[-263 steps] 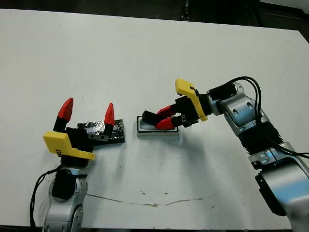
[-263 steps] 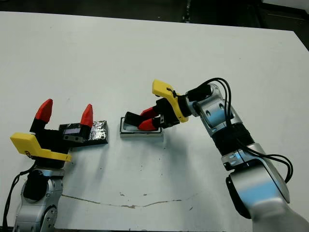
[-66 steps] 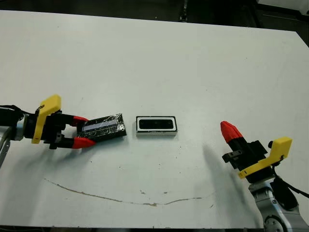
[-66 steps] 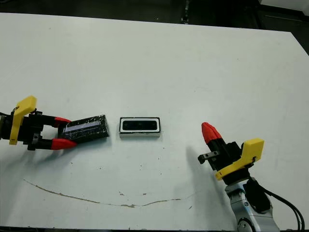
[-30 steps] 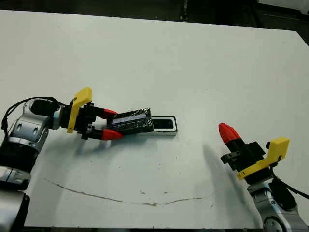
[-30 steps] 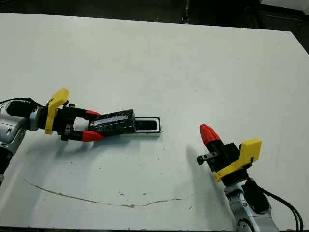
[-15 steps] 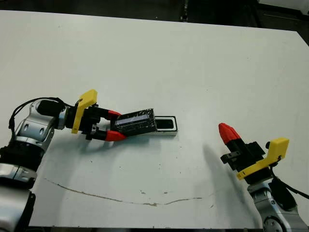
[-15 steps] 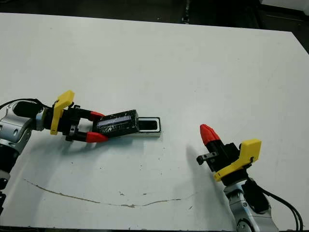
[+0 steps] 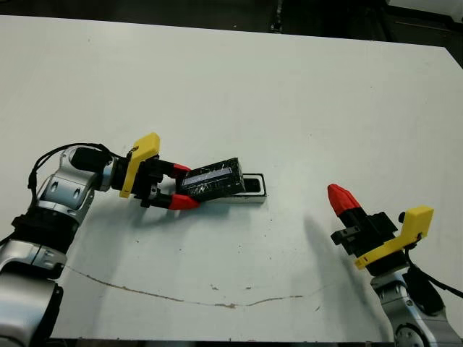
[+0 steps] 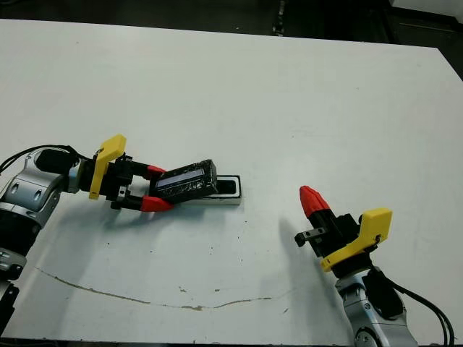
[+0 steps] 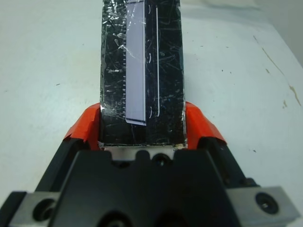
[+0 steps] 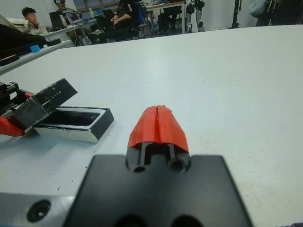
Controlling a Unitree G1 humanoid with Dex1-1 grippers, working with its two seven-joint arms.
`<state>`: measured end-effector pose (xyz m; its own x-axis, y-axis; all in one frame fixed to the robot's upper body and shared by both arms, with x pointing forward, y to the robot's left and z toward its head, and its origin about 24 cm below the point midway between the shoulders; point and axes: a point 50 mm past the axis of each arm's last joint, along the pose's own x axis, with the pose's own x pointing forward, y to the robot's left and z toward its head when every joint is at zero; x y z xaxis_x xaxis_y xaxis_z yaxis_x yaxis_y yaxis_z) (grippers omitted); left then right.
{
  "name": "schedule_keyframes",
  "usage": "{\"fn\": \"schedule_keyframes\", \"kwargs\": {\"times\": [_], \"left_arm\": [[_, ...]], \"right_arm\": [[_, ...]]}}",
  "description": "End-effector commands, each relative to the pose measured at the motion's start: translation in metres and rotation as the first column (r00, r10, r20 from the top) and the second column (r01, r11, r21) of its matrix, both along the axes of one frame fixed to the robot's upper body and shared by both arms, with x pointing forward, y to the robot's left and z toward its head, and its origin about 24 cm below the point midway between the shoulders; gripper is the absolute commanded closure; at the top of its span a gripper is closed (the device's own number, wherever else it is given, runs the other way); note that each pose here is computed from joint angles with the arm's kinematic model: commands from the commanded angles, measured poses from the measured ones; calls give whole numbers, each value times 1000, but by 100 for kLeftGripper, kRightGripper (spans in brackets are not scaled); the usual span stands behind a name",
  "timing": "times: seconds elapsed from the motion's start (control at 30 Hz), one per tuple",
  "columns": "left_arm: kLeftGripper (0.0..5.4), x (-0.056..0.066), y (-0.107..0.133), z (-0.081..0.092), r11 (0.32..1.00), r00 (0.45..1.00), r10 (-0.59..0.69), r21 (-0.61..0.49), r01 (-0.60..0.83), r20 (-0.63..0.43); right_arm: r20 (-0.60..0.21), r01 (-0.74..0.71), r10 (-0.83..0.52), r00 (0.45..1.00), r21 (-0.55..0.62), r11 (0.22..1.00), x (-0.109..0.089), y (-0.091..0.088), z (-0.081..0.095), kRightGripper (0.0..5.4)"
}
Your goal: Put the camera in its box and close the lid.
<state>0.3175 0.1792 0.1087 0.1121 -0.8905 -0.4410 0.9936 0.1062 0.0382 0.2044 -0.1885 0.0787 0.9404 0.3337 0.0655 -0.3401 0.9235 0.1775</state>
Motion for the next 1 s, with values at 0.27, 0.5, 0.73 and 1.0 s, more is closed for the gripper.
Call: {"fn": "schedule_keyframes", "kwargs": {"times": [0.27, 0.5, 0.73, 1.0], "left_arm": [[223, -1, -17, -6, 996, 997, -69, 49, 70, -18], [223, -3, -23, -1, 997, 998, -53, 49, 51, 24], [223, -14, -32, 10, 994, 995, -3, 107, -8, 100], [223, -18, -38, 16, 989, 993, -5, 149, -12, 114]], "right_arm": [[-21, 11, -12, 1000, -24, 1000, -2, -3, -3, 540], [-21, 5, -5, 1000, -10, 1000, -2, -2, -4, 540], [-20, 6, -7, 1000, -20, 1000, -2, -1, -3, 540], [-26, 4, -4, 1000, -21, 1000, -2, -1, -4, 540]]}}
